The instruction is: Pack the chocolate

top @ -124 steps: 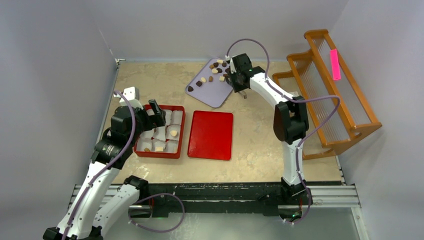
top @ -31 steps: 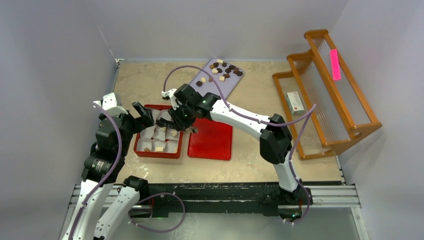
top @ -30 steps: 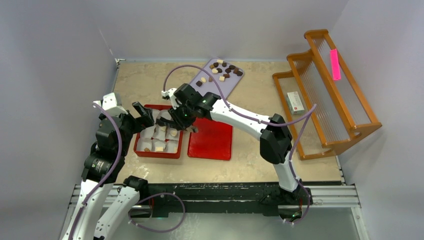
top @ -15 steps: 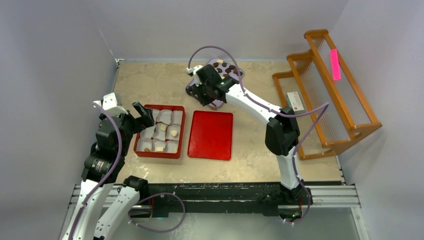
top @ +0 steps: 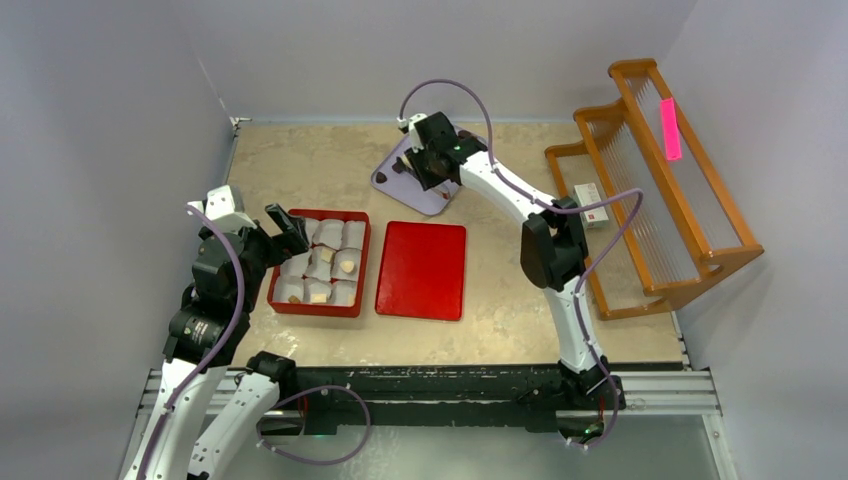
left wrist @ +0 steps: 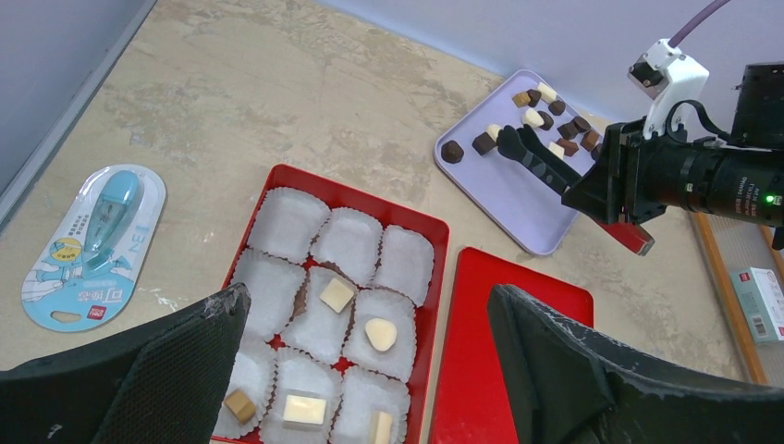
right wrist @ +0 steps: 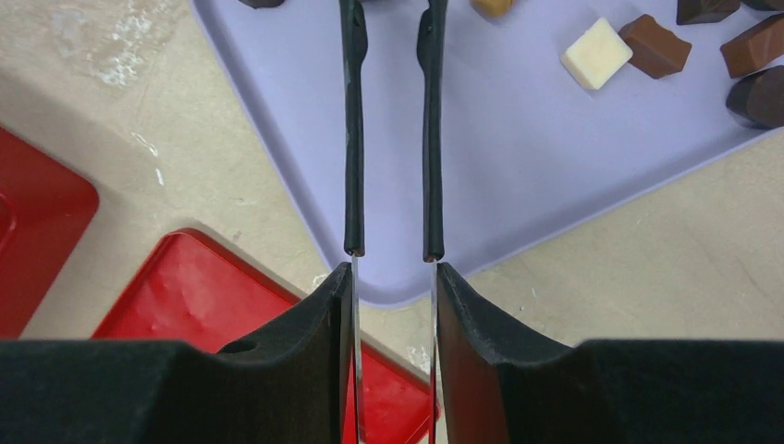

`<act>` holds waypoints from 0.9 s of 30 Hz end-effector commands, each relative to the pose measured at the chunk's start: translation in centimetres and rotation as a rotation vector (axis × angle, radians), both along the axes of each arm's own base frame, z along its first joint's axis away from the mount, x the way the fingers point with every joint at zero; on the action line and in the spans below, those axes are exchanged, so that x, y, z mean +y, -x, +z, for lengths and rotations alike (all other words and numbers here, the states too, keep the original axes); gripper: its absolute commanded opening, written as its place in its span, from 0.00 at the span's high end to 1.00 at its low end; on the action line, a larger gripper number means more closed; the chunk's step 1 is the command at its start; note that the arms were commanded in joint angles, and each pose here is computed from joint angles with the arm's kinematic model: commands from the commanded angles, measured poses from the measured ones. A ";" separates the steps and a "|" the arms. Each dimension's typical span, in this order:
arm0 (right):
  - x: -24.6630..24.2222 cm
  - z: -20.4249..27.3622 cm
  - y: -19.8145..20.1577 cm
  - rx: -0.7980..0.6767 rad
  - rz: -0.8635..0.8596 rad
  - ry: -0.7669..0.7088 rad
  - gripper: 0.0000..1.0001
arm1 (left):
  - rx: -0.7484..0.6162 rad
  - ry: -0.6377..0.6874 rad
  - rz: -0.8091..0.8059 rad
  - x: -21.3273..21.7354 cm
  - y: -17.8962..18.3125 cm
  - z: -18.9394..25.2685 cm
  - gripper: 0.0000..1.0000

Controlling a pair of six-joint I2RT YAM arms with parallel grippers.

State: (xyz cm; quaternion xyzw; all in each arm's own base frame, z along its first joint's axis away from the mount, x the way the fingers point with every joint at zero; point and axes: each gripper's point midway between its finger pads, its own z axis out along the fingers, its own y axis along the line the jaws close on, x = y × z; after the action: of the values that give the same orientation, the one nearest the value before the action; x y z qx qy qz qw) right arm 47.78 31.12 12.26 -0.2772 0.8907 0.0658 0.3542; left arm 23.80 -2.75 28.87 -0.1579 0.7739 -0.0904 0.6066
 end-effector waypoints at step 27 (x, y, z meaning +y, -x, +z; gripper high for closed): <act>1.5 -1.8 -3.1 -0.033 0.077 0.039 0.64 | -0.031 0.010 0.009 0.1 -0.3 0.6 0.01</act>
State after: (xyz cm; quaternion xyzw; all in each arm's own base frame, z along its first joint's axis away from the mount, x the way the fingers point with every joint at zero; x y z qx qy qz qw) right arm 50.20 31.93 7.61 -0.3164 0.8874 0.0532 0.3309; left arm 23.79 -2.74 28.88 -0.1582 0.7737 -0.0905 0.6068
